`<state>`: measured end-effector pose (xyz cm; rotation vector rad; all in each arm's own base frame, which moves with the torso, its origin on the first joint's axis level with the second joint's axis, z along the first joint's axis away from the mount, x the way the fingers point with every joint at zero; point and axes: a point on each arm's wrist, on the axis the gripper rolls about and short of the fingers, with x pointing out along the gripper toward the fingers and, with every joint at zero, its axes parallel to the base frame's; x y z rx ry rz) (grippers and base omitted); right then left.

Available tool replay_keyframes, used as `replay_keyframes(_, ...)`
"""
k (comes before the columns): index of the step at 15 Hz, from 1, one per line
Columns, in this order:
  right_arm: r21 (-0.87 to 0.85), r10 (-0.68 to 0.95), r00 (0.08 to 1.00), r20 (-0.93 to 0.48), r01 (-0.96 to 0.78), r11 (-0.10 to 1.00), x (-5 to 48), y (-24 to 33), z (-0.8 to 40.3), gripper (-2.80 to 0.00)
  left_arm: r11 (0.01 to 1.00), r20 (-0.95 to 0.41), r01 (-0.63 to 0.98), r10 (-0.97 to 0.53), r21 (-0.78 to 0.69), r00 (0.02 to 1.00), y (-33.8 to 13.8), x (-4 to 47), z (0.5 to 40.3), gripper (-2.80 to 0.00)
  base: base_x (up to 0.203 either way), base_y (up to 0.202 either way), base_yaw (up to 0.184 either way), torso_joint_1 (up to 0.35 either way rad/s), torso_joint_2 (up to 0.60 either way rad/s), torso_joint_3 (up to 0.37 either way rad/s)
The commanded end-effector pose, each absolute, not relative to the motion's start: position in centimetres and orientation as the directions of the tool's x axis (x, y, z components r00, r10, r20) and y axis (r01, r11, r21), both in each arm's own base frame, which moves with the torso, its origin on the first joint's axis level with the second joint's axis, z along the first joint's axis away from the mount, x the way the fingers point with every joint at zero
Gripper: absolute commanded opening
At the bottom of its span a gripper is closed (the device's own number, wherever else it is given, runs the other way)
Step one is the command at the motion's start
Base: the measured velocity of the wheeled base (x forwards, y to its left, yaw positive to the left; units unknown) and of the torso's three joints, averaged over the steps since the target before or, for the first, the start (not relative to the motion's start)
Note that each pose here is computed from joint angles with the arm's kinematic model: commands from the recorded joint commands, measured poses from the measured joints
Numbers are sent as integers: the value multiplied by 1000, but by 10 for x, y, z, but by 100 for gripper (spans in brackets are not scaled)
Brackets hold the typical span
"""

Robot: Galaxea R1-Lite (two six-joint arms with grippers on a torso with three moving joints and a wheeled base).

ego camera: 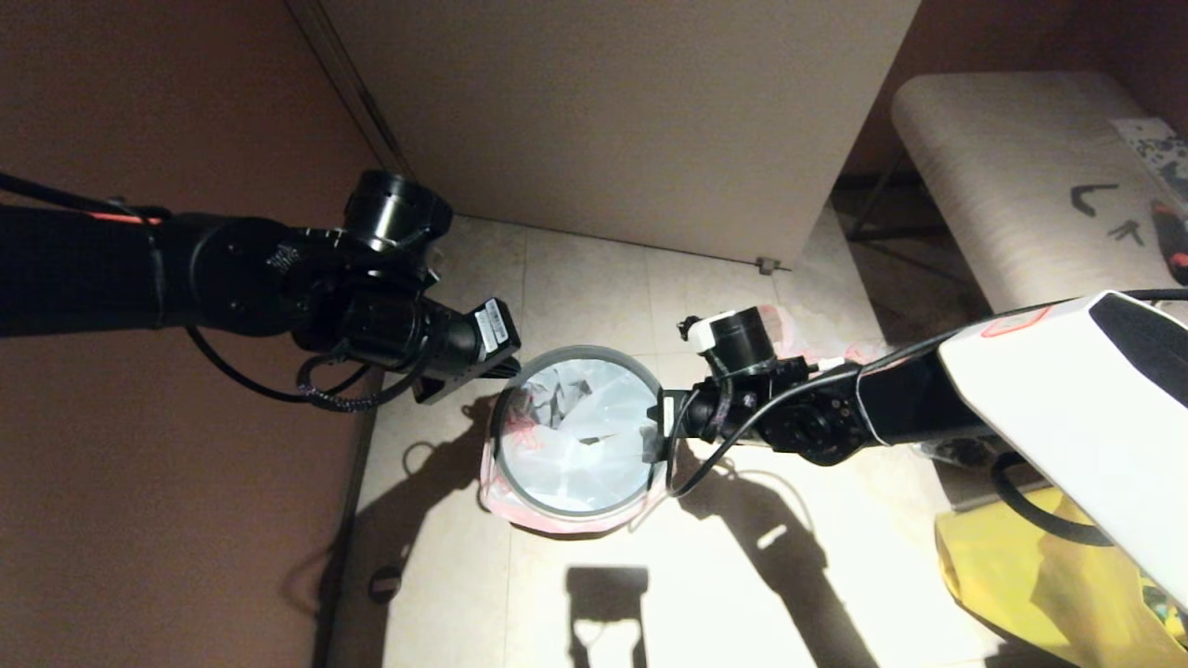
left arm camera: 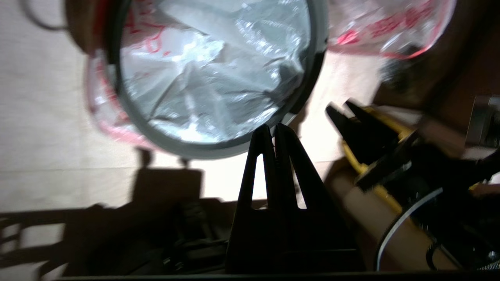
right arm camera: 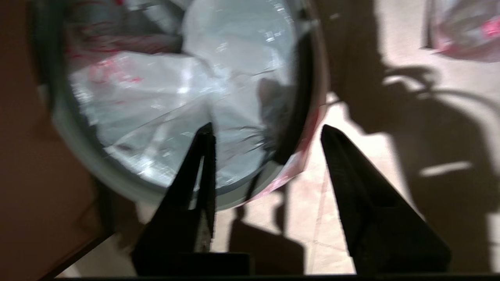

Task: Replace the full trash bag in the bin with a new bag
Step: Place the trash can ring on the trash can

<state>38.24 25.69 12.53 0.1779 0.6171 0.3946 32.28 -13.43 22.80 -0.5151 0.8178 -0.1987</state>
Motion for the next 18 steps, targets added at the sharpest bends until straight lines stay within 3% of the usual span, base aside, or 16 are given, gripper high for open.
replay_keyframes(1,338,467,713,-522,-330,881,389,242,130,-280,831,-640,-41,-394,-554,660,-128,337,207,-280,0,0,0,0,0,0)
replay_keyframes(4,392,516,660,-546,-343,853,406,225,108,-280,767,-641,-69,-479,-638,599,-115,362,167,-280,0,0,0,0,0,0)
replay_keyframes(7,404,524,651,-548,-343,848,417,224,87,-280,750,-686,-159,-471,-643,554,-103,386,124,-280,0,0,0,0,0,0)
replay_keyframes(10,434,577,642,-505,-390,812,419,227,89,-280,676,-654,-166,-572,-718,496,-79,391,115,-280,0,0,0,0,0,0)
replay_keyframes(18,475,636,615,-466,-433,766,437,237,70,-280,638,-620,-184,-572,-748,536,-75,399,77,-280,0,0,0,0,0,0)
